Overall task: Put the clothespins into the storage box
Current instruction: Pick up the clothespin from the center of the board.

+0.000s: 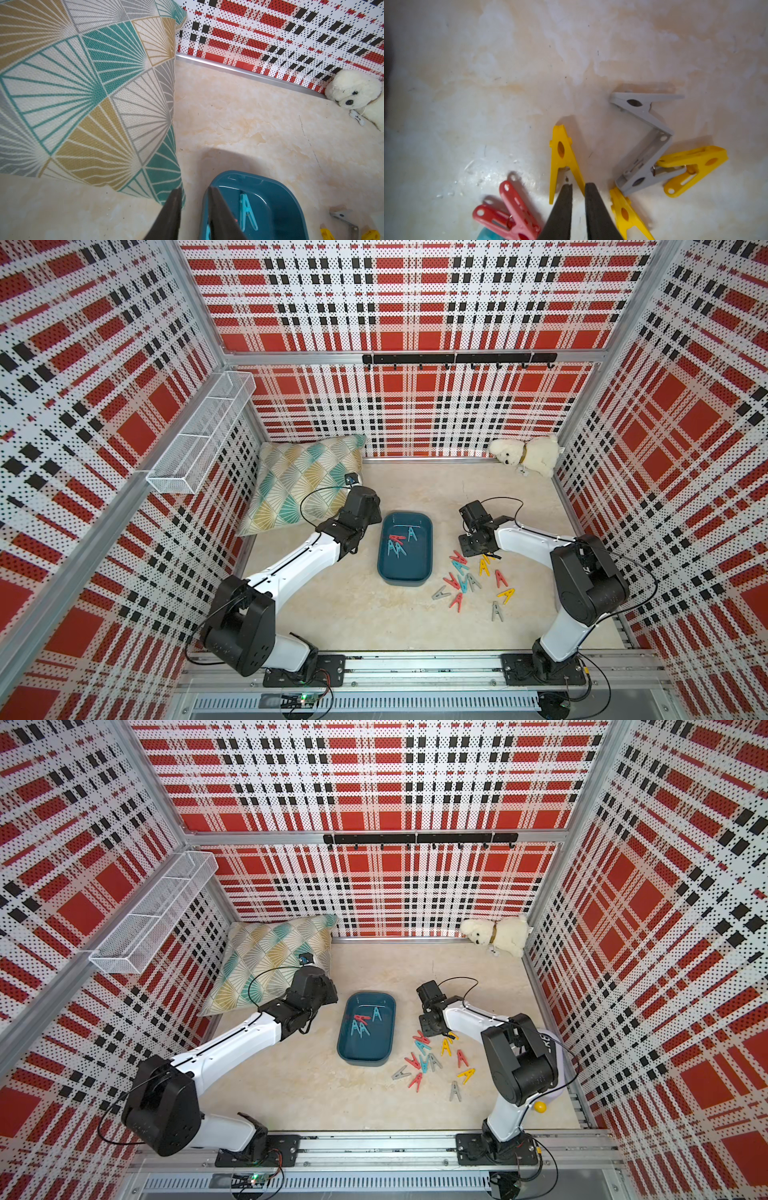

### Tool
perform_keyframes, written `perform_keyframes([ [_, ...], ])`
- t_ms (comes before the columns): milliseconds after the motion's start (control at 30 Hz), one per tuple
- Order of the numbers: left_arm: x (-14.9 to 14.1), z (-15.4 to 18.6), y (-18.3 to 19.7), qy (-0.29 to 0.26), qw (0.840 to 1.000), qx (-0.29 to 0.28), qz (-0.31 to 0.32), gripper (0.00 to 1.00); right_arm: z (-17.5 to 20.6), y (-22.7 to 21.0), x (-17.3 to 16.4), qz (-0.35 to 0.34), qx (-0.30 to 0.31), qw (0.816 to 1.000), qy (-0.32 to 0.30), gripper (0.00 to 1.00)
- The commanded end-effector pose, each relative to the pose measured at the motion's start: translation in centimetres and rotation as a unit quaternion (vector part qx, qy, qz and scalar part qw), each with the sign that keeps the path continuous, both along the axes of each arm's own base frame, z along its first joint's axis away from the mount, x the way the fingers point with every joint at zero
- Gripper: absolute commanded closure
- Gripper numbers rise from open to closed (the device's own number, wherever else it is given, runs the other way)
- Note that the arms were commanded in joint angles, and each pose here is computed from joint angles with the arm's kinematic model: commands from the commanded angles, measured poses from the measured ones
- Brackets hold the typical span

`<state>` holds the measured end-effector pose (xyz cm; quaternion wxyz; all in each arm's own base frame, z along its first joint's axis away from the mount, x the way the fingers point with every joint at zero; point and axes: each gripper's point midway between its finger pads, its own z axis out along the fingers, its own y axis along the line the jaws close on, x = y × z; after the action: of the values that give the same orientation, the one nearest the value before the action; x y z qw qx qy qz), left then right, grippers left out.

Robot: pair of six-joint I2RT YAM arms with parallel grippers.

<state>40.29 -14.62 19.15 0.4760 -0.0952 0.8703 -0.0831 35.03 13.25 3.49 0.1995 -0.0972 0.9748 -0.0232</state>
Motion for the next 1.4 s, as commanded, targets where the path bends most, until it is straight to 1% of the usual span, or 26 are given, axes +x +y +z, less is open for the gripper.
perform_keyframes([
  [0, 0.0, 0.7, 0.3, -0.008, 1.000, 0.000, 0.005, 0.71, 1.0, 0.0, 0.6, 0.001, 0.004, 1.000, -0.011, 0.78],
  [133, 0.0, 0.8, 0.3, -0.009, 1.000, -0.001, 0.004, 0.71, 0.5, 0.0, 0.8, 0.004, -0.001, 1.000, -0.006, 0.76],
  [500, -0.1, 1.0, 0.6, -0.012, 1.000, 0.000, 0.008, 0.71, -1.1, -0.3, 1.3, 0.004, -0.002, 1.000, 0.009, 0.75],
  [567, -0.1, 1.0, 0.5, -0.012, 1.000, 0.000, 0.008, 0.71, -1.3, -0.2, 1.3, 0.007, 0.002, 1.000, 0.011, 0.78],
  [667, -0.1, 0.9, 0.6, -0.011, 1.000, 0.000, 0.008, 0.71, -1.2, 0.0, 1.2, 0.008, 0.006, 1.000, 0.009, 0.88],
  [767, -0.1, 0.9, 0.6, -0.011, 1.000, 0.000, 0.008, 0.71, -0.9, 0.0, 1.2, 0.007, 0.010, 1.000, 0.007, 0.92],
  [867, 0.0, 1.0, 0.5, -0.011, 1.000, 0.000, 0.007, 0.71, 0.4, 0.1, 1.4, 0.005, 0.016, 1.000, -0.006, 0.93],
  [1033, 0.0, 0.8, 0.6, -0.010, 1.000, 0.002, 0.010, 0.71, 4.8, 1.8, 1.5, 0.024, 0.036, 0.998, -0.044, 0.93],
  [1133, 0.1, 0.2, 0.5, -0.003, 1.000, 0.004, 0.009, 0.71, 8.0, 4.4, 1.1, 0.057, 0.053, 0.994, -0.073, 0.93],
  [1200, 0.2, 0.0, 0.4, 0.000, 1.000, 0.003, 0.008, 0.71, 9.8, 7.1, 0.6, 0.090, 0.071, 0.990, -0.088, 0.93],
  [1300, 0.3, 0.0, 0.3, 0.000, 1.000, 0.003, 0.008, 0.71, 11.7, 11.0, -0.4, 0.133, 0.094, 0.981, -0.104, 0.93],
  [1367, 0.3, 0.1, 0.3, -0.002, 1.000, 0.001, 0.009, 0.71, 12.2, 13.5, -1.0, 0.156, 0.106, 0.976, -0.106, 0.93],
])
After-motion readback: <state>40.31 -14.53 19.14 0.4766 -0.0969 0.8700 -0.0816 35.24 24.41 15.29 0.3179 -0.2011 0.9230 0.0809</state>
